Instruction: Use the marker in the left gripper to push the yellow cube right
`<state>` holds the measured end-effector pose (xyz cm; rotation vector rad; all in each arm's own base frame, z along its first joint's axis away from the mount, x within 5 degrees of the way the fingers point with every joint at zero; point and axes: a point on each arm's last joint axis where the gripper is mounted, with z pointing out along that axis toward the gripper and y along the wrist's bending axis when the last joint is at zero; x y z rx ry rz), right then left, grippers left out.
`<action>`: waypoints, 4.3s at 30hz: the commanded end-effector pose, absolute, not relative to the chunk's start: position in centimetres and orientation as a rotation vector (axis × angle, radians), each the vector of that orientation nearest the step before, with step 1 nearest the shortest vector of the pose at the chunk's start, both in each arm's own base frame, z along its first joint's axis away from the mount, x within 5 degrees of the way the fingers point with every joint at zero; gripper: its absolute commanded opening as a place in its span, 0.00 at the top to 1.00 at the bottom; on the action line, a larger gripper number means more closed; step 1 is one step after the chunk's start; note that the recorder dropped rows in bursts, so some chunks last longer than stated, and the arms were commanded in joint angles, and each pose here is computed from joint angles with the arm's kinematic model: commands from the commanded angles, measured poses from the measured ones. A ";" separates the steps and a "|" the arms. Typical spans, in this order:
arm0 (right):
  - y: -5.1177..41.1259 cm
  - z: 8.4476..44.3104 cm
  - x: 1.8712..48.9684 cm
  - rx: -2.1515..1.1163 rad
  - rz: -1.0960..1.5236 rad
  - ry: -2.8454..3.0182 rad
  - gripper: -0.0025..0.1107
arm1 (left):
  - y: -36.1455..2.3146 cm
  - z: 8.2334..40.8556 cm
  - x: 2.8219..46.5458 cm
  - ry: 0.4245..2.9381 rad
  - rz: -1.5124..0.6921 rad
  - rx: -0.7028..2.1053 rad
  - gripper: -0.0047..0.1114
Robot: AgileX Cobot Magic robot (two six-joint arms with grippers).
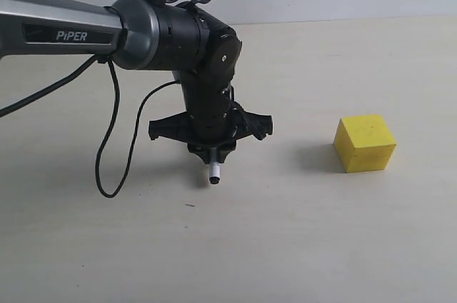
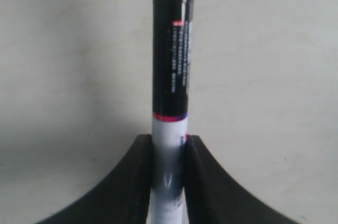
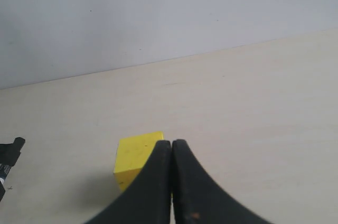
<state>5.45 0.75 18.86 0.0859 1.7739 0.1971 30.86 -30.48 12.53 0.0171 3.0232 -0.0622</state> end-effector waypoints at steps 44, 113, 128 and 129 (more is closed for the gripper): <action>0.7 18.7 5.4 0.080 0.190 1.774 0.98 | -30.0 11.5 30.7 3.063 0.015 0.074 0.62; 0.7 18.8 5.4 0.081 0.189 1.767 0.98 | -3.4 28.0 11.7 1.738 -0.309 0.120 0.96; 0.7 18.8 5.4 0.081 0.189 1.767 0.98 | -0.6 21.8 6.1 1.615 -0.111 0.063 0.96; 0.7 18.8 5.4 0.081 0.189 1.767 0.98 | -0.6 21.4 6.1 1.624 -0.108 0.064 0.96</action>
